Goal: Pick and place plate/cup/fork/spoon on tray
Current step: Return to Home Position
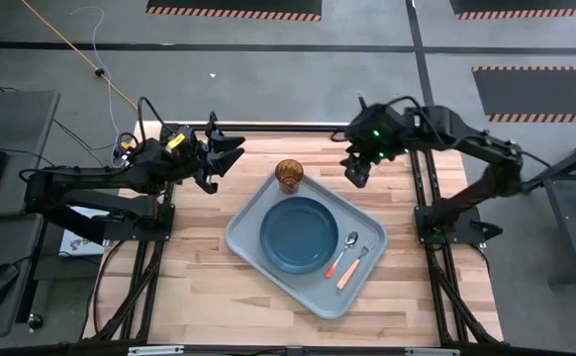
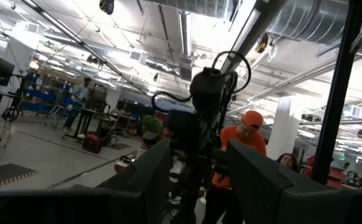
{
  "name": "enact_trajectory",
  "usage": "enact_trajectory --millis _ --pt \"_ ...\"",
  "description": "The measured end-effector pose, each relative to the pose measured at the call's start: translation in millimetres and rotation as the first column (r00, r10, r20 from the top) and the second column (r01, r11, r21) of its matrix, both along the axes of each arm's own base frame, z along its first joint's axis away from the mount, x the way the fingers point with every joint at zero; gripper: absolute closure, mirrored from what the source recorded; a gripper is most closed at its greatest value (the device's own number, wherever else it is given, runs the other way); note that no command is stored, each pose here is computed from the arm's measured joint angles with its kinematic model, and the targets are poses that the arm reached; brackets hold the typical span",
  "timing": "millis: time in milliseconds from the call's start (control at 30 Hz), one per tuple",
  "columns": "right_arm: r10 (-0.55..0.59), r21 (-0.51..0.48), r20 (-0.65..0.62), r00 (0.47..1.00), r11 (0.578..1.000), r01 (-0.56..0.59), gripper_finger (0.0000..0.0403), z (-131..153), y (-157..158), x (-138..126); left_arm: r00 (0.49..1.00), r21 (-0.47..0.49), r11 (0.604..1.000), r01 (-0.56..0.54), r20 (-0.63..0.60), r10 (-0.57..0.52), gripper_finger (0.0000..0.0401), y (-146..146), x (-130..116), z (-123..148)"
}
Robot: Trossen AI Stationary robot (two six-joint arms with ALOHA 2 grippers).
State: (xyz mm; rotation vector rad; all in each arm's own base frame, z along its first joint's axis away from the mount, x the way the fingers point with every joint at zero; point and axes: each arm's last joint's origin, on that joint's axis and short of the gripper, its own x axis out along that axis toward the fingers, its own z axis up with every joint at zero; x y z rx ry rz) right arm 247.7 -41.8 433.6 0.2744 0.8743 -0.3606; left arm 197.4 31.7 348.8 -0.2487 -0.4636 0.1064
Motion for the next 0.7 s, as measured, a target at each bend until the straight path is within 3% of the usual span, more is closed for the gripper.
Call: enact_trajectory --millis 133,233,433,533,700 --pt "0.013 0.079 0.103 0.995 0.997 -0.021 0.0226 -35.6 8.8 -21.8 1.0 -0.002 1.0 0.0 -0.016 0.0 0.0253 0.1 0.6 -1.4" --pt "0.011 0.152 0.282 0.959 0.987 -0.056 0.0226 -54.9 13.1 -34.5 1.0 -0.002 1.0 0.001 -0.016 -0.001 0.0253 0.1 0.7 -1.5" --pt "-0.008 0.141 0.632 0.775 0.984 -0.105 0.0226 -60.3 16.0 -50.5 0.995 -0.01 0.998 0.056 -0.085 -0.056 0.0253 1.5 -6.7 -2.4" --pt "0.01 0.103 0.685 0.728 0.988 -0.111 0.0226 -60.6 16.5 -55.0 0.976 -0.053 0.997 0.062 -0.204 -0.071 0.0253 4.4 -11.7 -2.5" --pt "0.018 0.094 0.692 0.721 0.989 -0.115 0.0226 -60.6 16.8 -56.9 0.941 -0.034 0.999 0.042 -0.334 -0.051 0.0253 4.5 -19.4 4.9"
